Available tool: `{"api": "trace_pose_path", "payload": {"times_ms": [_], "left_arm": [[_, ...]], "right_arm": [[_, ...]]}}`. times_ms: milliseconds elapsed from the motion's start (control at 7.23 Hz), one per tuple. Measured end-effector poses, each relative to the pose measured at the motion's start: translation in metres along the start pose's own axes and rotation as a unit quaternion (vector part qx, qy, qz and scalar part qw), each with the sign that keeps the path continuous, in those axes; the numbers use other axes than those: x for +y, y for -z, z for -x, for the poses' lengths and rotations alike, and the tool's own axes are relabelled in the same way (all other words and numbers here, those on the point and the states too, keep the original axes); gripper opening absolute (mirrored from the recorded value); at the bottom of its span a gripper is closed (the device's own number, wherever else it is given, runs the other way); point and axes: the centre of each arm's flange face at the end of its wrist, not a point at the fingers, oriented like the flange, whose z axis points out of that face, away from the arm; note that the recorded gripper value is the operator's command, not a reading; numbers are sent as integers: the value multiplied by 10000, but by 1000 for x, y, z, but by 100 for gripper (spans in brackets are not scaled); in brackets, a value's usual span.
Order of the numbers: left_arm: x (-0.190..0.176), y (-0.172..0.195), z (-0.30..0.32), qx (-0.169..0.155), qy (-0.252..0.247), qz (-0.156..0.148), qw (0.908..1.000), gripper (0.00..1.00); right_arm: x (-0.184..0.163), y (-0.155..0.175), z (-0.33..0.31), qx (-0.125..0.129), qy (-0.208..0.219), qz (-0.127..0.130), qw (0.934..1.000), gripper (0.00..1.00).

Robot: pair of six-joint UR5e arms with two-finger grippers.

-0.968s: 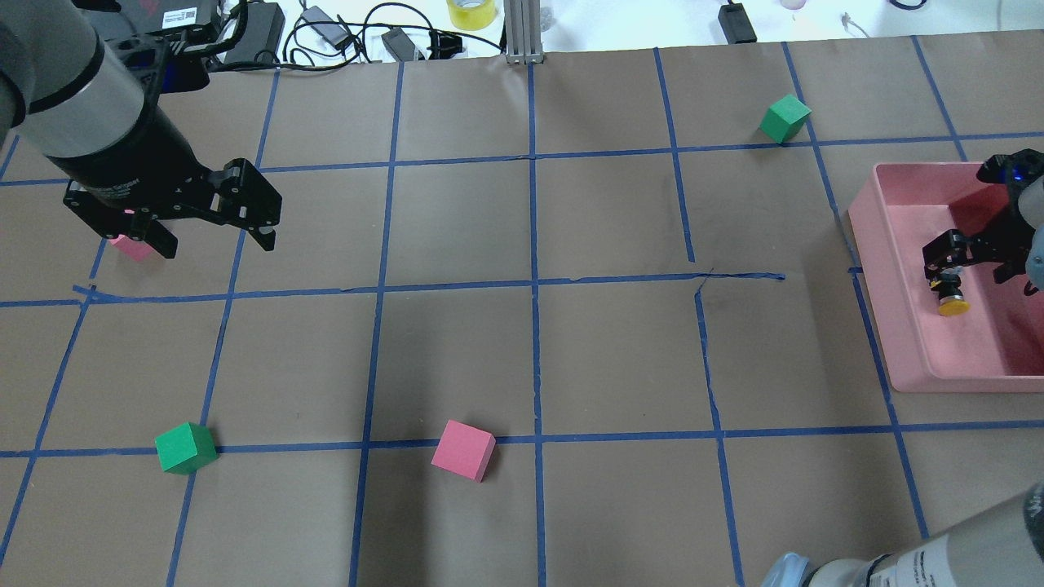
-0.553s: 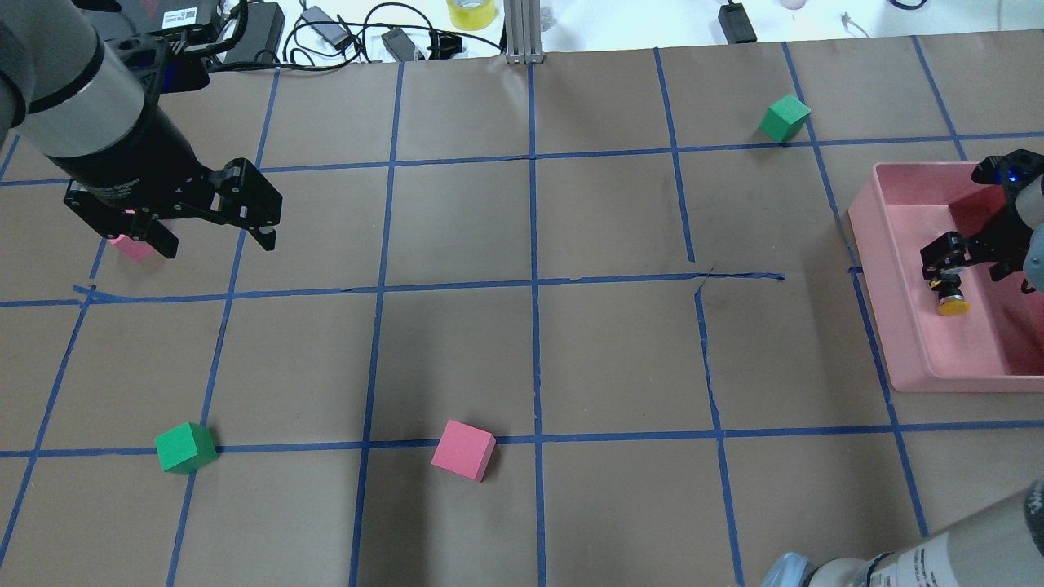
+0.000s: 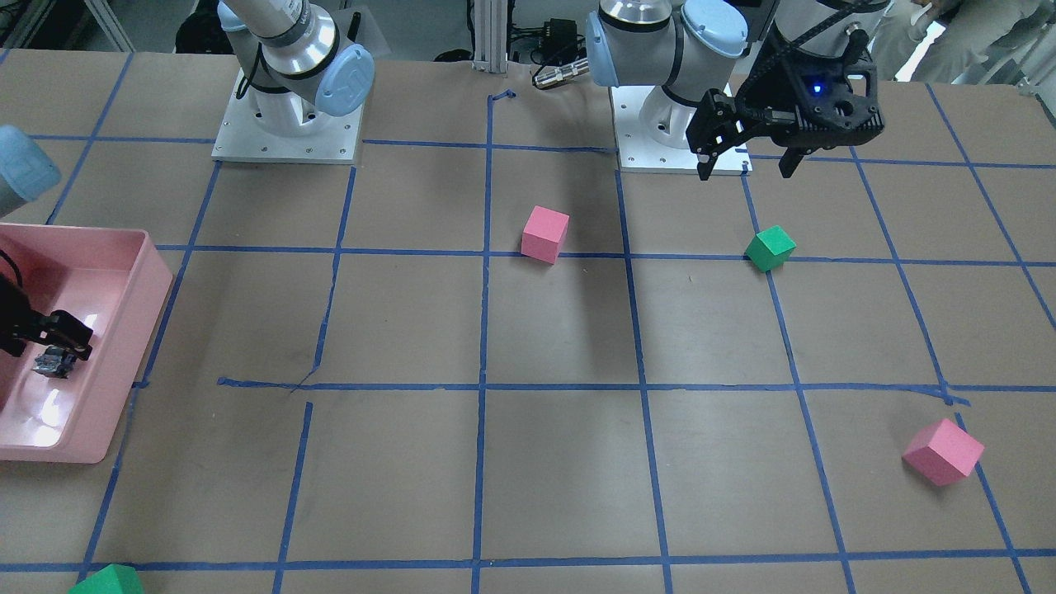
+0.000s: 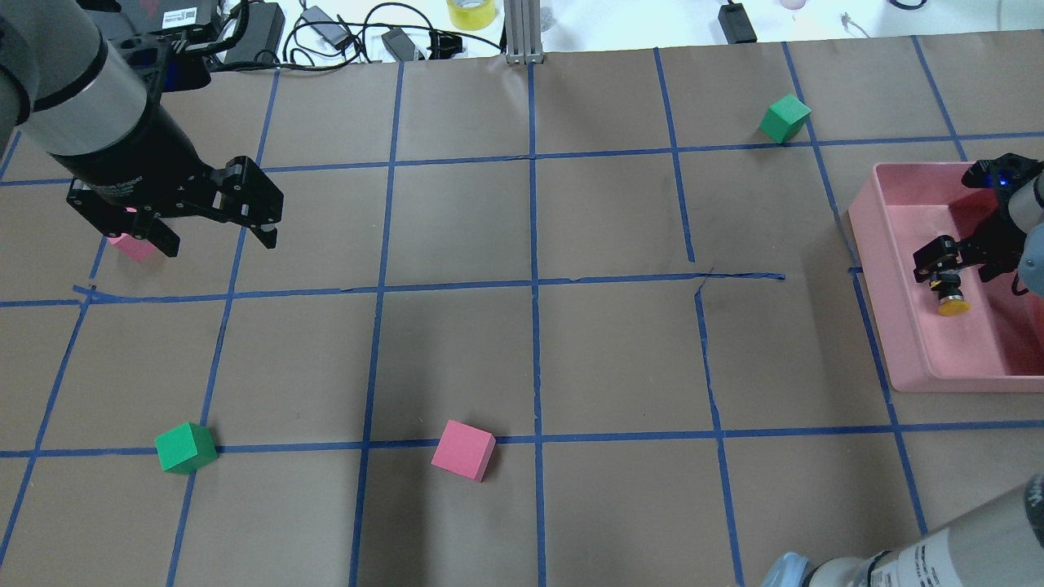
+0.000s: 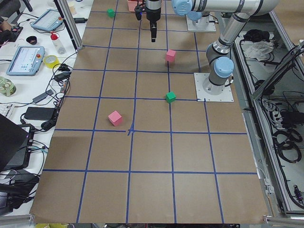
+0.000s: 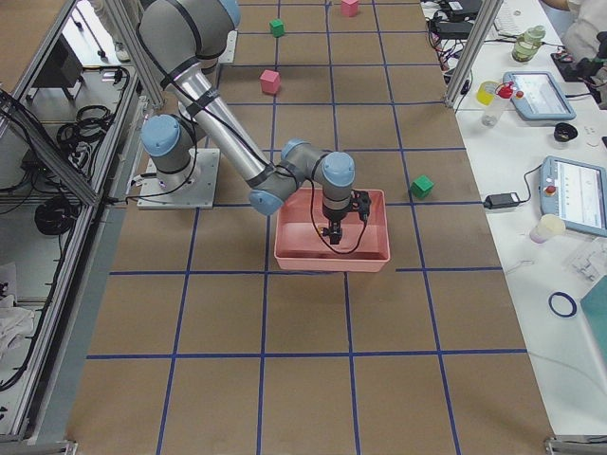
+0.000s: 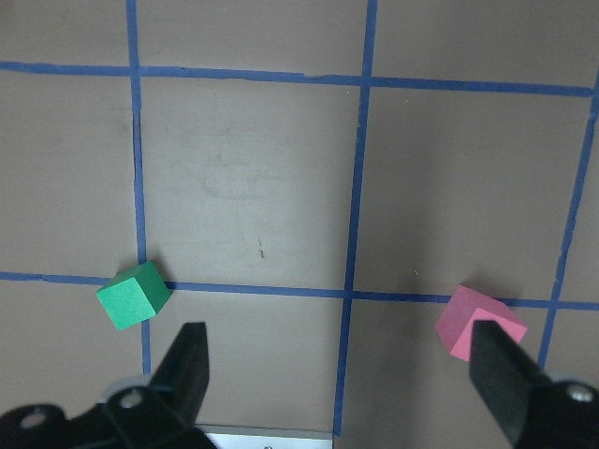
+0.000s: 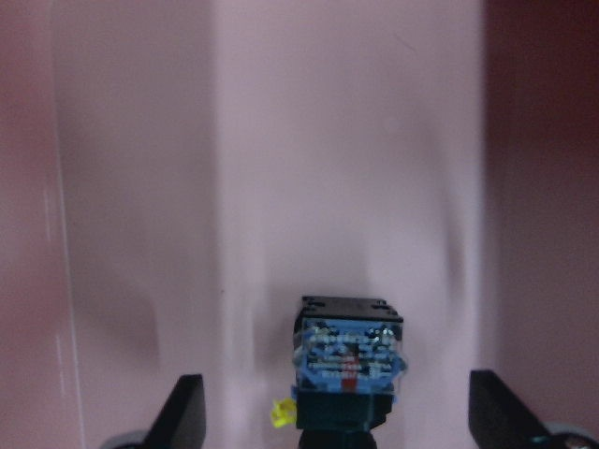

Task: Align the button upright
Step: 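Descend onto the button body and close the right gripper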

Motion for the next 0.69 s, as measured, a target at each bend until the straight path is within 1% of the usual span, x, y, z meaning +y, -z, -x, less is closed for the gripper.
{"api": "trace_pose_path", "payload": {"times_ms": [415, 691], "left_arm": [[0, 2, 0, 0, -11, -36, 10000, 100], [0, 2, 0, 0, -23, -40, 10000, 100]], "right_arm": [[-3, -9, -1, -11, 24, -63, 10000, 100], [-3, -13, -1, -31, 81, -61, 9999, 100]]}}
